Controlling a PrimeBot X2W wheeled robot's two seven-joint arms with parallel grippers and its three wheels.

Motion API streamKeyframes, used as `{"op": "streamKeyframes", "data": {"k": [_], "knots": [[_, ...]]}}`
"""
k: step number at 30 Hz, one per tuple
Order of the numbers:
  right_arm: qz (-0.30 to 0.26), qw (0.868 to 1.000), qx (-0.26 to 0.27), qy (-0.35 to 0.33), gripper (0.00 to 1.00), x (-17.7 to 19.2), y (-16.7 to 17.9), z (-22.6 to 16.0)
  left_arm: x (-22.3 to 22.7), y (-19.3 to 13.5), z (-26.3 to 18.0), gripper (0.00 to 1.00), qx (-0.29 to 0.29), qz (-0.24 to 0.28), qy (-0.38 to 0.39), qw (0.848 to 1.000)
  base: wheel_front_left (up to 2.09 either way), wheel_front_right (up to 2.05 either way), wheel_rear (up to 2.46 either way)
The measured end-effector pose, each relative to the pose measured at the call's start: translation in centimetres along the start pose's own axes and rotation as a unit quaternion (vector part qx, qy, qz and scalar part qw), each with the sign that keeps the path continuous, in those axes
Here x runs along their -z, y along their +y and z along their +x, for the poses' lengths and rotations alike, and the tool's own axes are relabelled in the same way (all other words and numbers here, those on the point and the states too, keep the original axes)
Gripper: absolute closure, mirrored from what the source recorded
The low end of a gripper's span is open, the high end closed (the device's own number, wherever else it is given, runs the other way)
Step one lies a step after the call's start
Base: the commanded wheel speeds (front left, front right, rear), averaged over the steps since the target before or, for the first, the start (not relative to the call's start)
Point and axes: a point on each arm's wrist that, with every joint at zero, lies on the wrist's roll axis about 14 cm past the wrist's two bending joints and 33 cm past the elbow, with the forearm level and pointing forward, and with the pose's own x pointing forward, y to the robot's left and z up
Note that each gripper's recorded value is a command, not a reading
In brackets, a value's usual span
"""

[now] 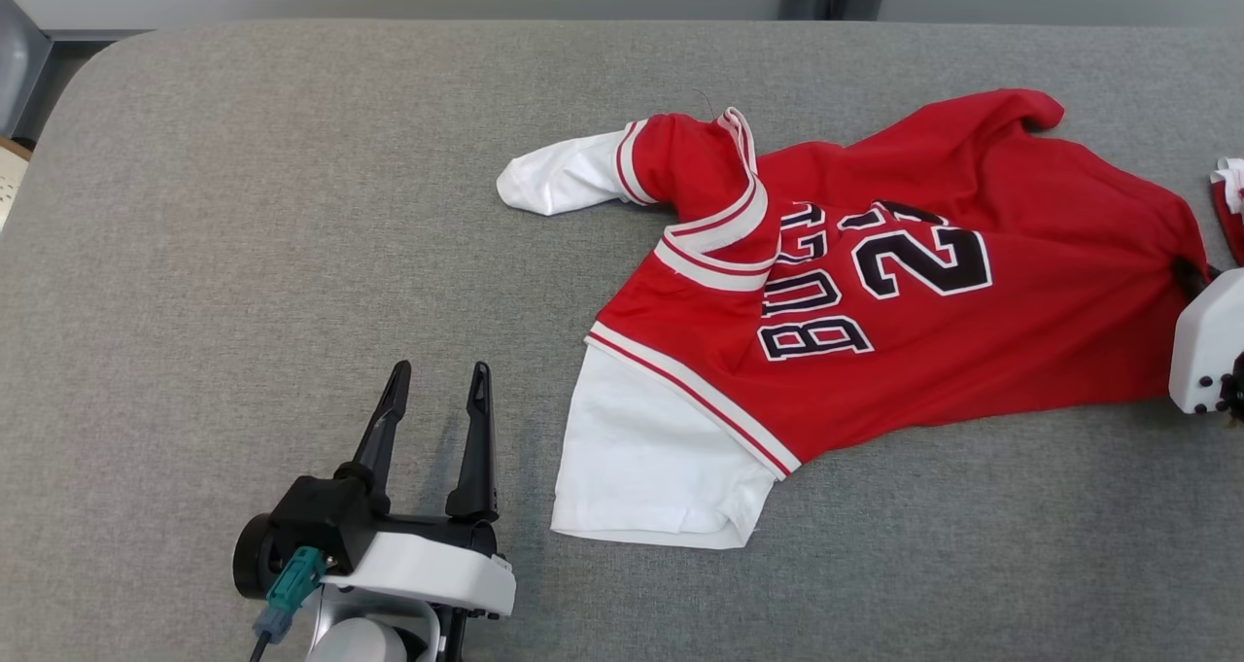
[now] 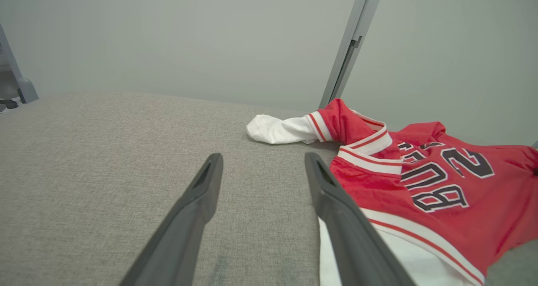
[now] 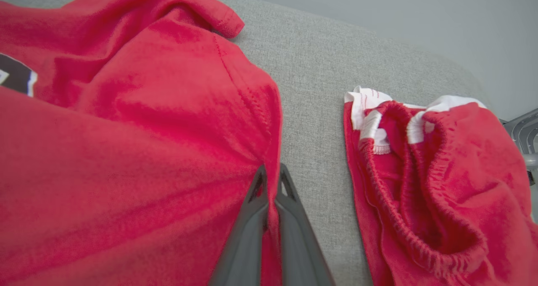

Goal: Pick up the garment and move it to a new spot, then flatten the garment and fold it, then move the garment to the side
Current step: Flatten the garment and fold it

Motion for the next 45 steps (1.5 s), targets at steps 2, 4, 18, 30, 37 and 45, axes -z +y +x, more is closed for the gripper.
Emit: {"op": "streamKeyframes", "data": {"k": [2,4,18,30,37,45], "knots": [[0.002,1.000,0.006,-0.007,0.00,-0.2,-0.3,0.1,0.1,-0.3,0.2,0.00,0.004,0.000,0.001,1.000,0.00,0.00,0.00],[0.001,1.000,0.010,-0.010,0.00,-0.3,-0.5,0.0,0.2,-0.4,0.2,0.00,0.006,0.000,0.003,1.000,0.00,0.00,0.00],[0.057,0.996,0.007,-0.072,0.00,4.2,0.0,-3.7,0.3,-2.9,1.1,0.00,0.042,-0.005,0.002,0.999,0.00,0.00,0.00],[0.107,0.989,0.010,-0.098,0.00,7.7,1.5,-6.5,0.2,-3.4,1.1,0.00,0.051,-0.002,-0.001,0.999,0.00,0.00,0.00],[0.111,0.974,0.053,-0.190,0.00,3.9,-1.2,-9.0,-0.9,-3.2,0.3,0.00,0.050,-0.002,-0.014,0.999,0.00,0.00,0.00],[0.111,0.941,0.066,-0.312,0.00,-1.3,0.5,-13.7,-2.3,-3.6,-1.1,0.00,0.059,-0.003,-0.034,0.998,0.00,0.00,0.00]]}}
